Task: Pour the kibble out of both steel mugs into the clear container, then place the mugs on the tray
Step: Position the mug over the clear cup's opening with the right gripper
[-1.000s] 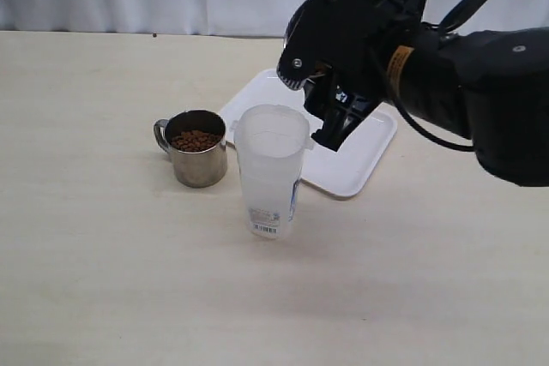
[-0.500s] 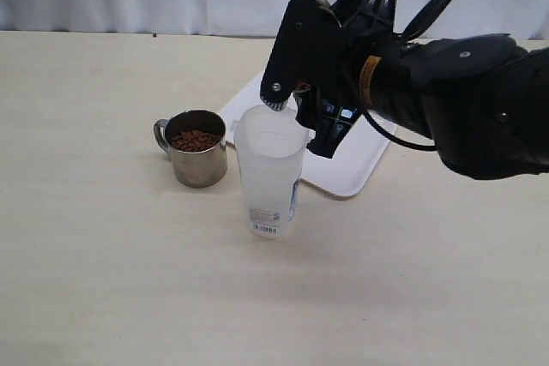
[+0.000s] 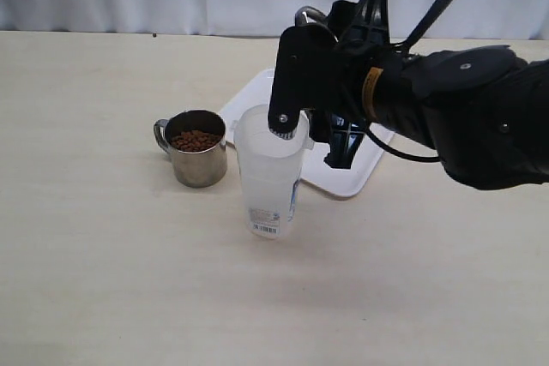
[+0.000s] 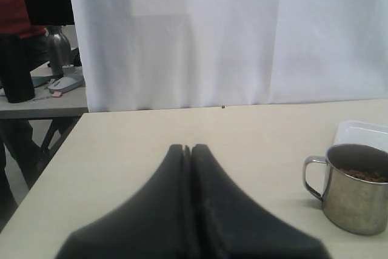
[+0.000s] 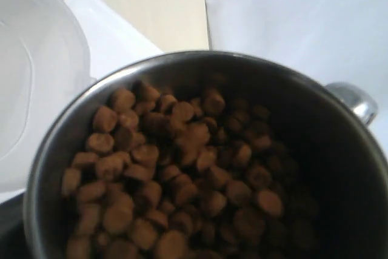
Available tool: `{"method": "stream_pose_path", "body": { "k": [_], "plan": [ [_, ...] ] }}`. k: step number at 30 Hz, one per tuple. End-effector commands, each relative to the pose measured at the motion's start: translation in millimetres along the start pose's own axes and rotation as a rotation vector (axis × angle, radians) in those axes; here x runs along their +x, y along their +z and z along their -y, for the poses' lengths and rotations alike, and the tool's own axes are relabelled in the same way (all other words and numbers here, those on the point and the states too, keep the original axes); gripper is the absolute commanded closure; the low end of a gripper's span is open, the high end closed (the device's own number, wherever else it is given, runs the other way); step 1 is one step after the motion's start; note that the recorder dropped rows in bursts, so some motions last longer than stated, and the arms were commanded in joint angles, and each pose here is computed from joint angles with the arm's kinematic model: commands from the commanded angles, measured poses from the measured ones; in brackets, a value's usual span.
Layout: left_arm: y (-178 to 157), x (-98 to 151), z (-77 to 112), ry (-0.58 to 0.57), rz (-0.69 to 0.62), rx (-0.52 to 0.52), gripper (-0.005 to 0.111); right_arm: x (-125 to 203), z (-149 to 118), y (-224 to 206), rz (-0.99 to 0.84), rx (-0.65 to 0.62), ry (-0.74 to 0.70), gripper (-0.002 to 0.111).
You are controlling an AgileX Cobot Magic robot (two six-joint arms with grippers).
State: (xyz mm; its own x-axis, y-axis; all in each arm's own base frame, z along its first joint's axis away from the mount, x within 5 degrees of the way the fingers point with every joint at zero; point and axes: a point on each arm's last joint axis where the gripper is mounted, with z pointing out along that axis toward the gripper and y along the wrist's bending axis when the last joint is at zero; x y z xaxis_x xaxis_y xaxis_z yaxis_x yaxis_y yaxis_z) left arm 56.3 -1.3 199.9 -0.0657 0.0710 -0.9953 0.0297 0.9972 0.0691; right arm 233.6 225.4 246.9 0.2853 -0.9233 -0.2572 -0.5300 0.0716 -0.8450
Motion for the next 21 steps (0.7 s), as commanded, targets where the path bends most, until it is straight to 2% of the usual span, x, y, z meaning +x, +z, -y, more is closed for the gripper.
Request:
{"method": "stream_pose_path", "body": {
  "k": [1,21],
  "plan": [
    [0.0,-0.4,0.5,-0.003,0.013,0.008,0.107,-1.1,2.8,-2.5,0.004,0.015,-0.02,0.103],
    [0.0,-0.4,0.5,-0.003,0.013,0.008,0.107,-3.6,3.2,-2.5,0.029,0.022,-0.175,0.103]
  ]
}}
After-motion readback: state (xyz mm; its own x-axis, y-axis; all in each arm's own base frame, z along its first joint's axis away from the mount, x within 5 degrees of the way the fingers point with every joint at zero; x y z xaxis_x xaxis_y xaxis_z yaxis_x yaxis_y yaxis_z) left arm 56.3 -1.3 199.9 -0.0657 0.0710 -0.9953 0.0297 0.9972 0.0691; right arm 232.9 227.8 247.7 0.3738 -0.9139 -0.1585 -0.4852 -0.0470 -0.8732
